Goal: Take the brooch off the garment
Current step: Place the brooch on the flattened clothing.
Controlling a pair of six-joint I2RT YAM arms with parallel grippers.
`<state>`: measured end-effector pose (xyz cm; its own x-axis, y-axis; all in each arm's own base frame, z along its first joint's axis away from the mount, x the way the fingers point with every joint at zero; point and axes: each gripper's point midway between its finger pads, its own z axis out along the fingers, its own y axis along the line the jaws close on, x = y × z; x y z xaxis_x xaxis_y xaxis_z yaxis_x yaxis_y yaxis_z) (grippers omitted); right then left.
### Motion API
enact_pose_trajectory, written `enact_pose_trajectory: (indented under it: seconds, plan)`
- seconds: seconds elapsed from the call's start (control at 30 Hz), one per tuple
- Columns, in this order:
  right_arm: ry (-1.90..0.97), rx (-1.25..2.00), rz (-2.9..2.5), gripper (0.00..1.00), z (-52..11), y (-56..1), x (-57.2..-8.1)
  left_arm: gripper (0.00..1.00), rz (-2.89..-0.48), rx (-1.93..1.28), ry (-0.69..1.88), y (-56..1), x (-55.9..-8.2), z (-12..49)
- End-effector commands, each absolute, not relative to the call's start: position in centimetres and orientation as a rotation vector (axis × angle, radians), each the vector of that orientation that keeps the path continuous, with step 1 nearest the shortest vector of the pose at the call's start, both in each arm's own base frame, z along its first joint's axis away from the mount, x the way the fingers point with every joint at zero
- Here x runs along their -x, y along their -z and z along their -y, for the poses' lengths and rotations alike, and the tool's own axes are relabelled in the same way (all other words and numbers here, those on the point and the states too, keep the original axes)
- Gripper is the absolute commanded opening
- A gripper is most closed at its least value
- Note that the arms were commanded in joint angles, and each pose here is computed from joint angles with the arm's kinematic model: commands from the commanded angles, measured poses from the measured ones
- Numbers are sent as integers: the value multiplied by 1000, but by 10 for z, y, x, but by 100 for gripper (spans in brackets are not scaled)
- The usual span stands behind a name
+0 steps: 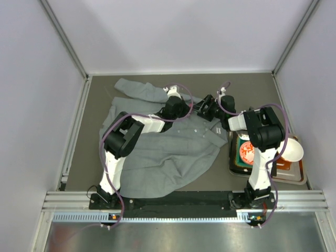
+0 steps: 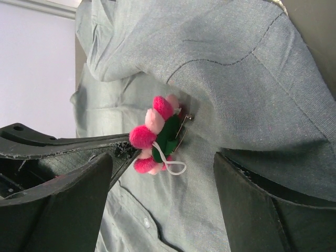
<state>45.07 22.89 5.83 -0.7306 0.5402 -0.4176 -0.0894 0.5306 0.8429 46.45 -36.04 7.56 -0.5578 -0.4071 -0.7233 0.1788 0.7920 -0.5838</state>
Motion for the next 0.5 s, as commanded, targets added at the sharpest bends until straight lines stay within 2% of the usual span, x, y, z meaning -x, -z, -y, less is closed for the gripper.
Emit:
enact_pose_trajectory:
  seconds: [0.0, 0.07, 0.1, 0.13, 0.23, 0.4, 0.43, 0.47]
  plan:
    - [-1215, -292, -2007, 77, -237, -99, -464, 0, -1963, 155, 862, -105, -472, 372]
    - [-1202, -289, -2003, 77, -231, -100, -465, 0, -1997, 133, 854, -100, -470, 374]
    - [-1196, -290, -1998, 77, -229, -102, -465, 7, -2002, 107, 852, -104, -468, 373]
    - [-1197, -292, -1995, 77, -226, -102, -465, 22, -2038, 96, 823, -98, -464, 369]
    - [-1190, -301, -1994, 77, -220, -103, -465, 48, -2070, 58, 804, -104, -455, 363]
    - [-1200, -306, -1999, 77, -223, -103, -464, 61, -2142, 22, 754, -115, -440, 347]
    - [-1193, -312, -2003, 77, -222, -103, -465, 65, -2150, 21, 739, -118, -441, 345]
    - [-1189, -314, -2003, 76, -221, -103, -465, 74, -2192, 26, 705, -120, -441, 342]
